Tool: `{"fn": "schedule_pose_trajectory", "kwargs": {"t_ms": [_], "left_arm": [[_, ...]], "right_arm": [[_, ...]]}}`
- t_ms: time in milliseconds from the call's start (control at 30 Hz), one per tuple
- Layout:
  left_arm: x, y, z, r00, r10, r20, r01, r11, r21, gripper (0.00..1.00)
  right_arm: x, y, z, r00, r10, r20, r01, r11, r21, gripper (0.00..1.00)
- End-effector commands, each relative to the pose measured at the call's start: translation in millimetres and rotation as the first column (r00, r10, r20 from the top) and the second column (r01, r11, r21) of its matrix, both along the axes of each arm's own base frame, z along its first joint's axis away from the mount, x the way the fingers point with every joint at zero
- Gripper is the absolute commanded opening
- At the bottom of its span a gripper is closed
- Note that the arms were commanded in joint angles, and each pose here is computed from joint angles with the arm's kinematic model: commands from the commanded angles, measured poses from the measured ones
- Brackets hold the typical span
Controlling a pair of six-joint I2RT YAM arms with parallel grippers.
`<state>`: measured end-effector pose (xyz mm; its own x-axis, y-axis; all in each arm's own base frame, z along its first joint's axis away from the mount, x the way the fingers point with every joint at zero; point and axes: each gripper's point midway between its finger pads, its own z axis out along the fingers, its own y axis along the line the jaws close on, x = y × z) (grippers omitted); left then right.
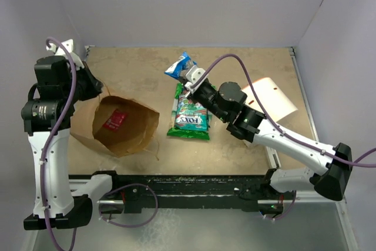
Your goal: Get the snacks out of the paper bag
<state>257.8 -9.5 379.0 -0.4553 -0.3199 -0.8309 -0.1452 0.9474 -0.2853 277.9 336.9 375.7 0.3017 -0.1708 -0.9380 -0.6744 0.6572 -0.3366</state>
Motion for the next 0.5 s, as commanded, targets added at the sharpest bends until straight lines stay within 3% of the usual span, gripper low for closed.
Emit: {"fn": "schedule_pose_trajectory", "kwargs": {"t_ms": [0,167,467], "left_arm": [[-0.9,-34.3,-7.3,0.989,-0.142,0.032,0.145,0.981,-0.130,0.00],[-13.8,-53.6,-32.8,0.981,-0.193,-0.009,0.185,0.951,-0.247,0.00],[-24.6,-64.5,-51.1,0.974,-0.221,-0.059,0.191,0.927,-0.323,0.00]], "right_arm": [[23.7,-8.3,-33.3,0.997,-0.059,-0.042,0.055,0.995,-0.080,0.00],[56.8,-17.0,-110.6,0.971,-0.149,-0.188,0.101,0.965,-0.242,0.00],[75.3,-21.8,-183.4,0.949,-0.211,-0.236,0.112,0.920,-0.375,0.00]]}}
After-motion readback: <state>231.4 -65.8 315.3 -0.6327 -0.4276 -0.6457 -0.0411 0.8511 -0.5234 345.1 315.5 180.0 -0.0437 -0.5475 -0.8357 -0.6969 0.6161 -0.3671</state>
